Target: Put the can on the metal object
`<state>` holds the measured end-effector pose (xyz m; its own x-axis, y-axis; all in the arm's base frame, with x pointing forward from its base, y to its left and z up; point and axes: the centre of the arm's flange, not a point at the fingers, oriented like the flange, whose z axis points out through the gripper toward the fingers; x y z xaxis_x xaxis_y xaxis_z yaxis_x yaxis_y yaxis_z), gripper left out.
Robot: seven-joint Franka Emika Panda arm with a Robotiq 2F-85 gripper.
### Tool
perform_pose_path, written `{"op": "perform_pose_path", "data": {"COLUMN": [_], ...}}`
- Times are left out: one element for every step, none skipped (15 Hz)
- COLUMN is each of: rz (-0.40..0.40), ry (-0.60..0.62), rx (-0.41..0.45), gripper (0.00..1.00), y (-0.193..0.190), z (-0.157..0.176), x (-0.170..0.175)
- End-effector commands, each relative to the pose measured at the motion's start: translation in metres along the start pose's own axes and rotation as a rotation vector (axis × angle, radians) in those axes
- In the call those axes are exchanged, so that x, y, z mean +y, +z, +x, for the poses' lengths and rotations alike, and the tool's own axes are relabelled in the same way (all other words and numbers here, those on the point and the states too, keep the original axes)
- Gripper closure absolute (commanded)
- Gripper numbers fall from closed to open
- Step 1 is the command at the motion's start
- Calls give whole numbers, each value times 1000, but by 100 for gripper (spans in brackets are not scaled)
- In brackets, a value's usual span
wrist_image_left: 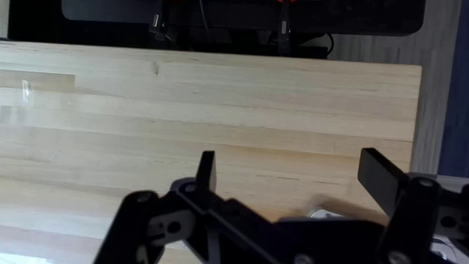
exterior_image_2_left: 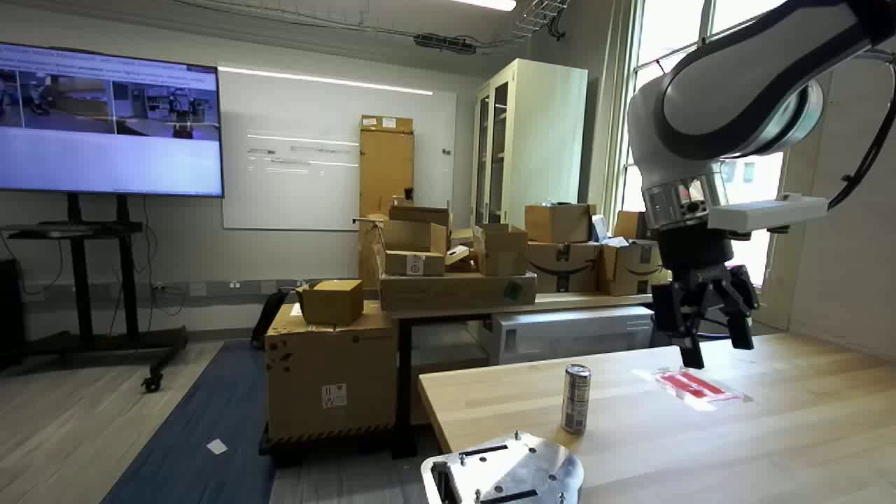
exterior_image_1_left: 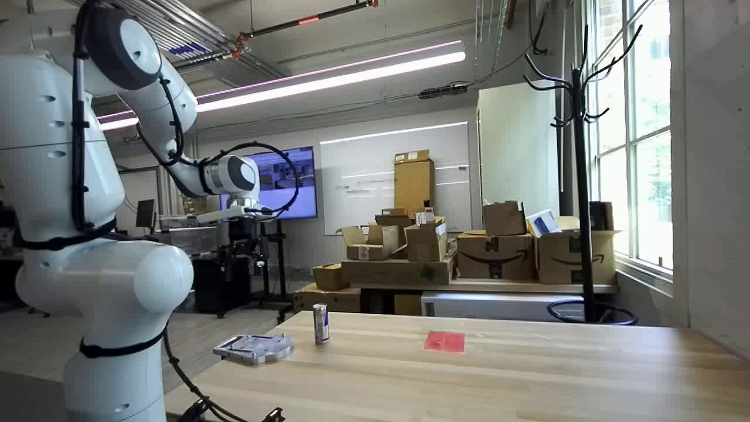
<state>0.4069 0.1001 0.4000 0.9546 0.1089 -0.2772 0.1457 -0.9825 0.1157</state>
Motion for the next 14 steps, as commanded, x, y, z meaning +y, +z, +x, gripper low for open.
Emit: {"op": "perform_pose_path", "data": {"rz": [0, 0, 0, 0, 0, 0, 0, 0, 0, 0, 0, 0, -1, -3], "ry": [0, 0, 0, 0, 0, 0, 0, 0, 0, 0, 0, 0, 3, 11], "rx": [0, 0, 0, 0, 0, 0, 0, 0, 0, 0, 0, 0, 3, 3], "gripper": [0, 0, 0, 0, 0, 0, 0, 0, 0, 0, 0, 0, 0, 0], "y": [0, 0, 0, 0, 0, 0, 0, 0, 0, 0, 0, 0, -1, -1], "z": [0, 0, 0, 0, 0, 0, 0, 0, 0, 0, 0, 0, 4, 9], "x": [0, 0, 0, 0, 0, 0, 0, 0, 0, 0, 0, 0, 1, 1]}}
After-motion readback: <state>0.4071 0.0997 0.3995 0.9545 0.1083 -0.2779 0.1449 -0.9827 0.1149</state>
